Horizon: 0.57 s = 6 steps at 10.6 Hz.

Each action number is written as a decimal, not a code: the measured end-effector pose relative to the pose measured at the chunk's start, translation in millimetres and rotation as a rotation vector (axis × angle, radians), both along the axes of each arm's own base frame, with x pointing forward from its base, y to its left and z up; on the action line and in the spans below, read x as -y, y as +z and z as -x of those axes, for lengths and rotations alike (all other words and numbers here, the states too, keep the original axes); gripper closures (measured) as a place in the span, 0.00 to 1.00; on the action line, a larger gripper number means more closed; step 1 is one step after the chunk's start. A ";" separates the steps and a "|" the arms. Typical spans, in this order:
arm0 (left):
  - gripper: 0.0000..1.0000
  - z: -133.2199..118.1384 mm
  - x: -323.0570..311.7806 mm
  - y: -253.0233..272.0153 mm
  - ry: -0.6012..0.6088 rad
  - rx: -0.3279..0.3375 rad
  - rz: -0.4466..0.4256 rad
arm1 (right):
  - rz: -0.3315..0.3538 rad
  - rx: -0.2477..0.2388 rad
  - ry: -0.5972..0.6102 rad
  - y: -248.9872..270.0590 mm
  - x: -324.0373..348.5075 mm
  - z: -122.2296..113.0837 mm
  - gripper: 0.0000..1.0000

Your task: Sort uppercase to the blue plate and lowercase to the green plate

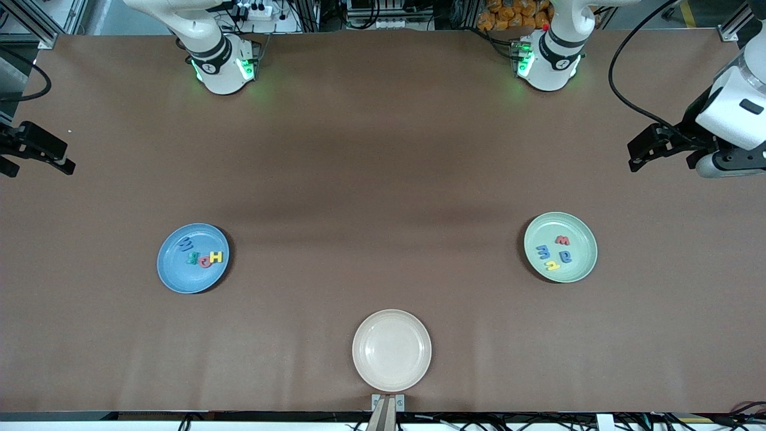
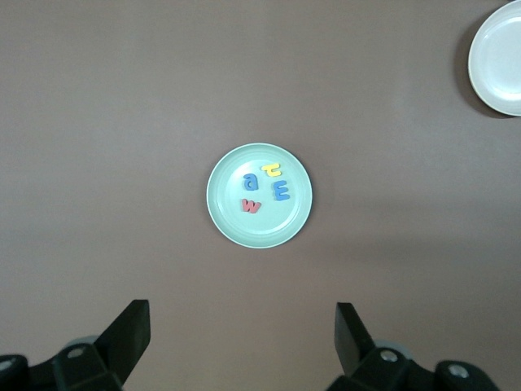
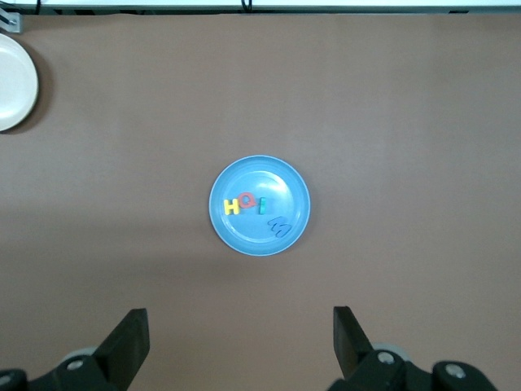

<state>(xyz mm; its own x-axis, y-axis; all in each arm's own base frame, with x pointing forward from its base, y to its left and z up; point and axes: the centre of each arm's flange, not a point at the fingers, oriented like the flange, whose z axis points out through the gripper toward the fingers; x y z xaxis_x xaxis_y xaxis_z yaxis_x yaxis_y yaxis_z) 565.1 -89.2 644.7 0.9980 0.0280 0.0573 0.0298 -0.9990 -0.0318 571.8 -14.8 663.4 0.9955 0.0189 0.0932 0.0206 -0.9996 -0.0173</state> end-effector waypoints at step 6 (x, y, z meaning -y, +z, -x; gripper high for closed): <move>0.00 0.1 -0.1 7.2 0.000 0.015 0.003 | 0.013 0.001 0.003 0.4 -11.4 -0.2 0.00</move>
